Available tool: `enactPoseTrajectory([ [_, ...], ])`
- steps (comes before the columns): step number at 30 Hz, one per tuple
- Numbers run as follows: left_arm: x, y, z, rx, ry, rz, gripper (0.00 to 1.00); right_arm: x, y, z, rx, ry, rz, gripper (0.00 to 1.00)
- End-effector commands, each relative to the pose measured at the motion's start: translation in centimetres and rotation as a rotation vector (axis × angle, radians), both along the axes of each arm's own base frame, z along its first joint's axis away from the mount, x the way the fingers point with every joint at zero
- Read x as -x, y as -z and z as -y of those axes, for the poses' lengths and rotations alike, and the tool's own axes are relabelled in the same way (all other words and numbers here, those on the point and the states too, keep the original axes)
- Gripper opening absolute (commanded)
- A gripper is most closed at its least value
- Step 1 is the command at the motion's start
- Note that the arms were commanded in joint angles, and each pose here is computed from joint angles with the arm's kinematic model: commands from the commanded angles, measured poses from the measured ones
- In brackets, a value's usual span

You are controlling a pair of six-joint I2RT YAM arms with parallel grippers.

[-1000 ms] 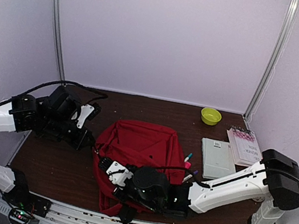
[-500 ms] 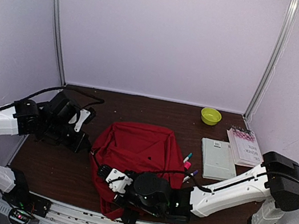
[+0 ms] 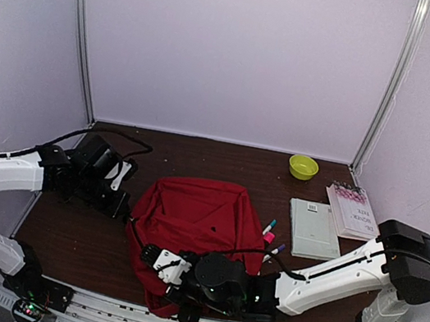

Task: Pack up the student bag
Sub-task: Unzip the largest pocket of the student bag.

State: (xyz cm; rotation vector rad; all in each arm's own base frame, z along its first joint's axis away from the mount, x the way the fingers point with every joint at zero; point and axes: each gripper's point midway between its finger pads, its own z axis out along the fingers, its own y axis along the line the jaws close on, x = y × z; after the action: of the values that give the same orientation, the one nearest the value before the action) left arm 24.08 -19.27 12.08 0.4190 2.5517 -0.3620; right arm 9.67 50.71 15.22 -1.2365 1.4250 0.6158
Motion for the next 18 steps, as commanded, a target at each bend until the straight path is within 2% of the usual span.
enactPoseTrajectory([
  [1, -1.3, 1.3, -1.0, -0.017, -0.054, 0.0, 0.0, 1.9, -2.8, -0.2, -0.075, -0.066, 0.003, 0.0],
  [18, -2.5, 3.4, -0.8, -0.032, -0.065, -0.037, 0.0, 2.0, -2.2, -0.1, -0.076, -0.069, 0.013, 0.0],
])
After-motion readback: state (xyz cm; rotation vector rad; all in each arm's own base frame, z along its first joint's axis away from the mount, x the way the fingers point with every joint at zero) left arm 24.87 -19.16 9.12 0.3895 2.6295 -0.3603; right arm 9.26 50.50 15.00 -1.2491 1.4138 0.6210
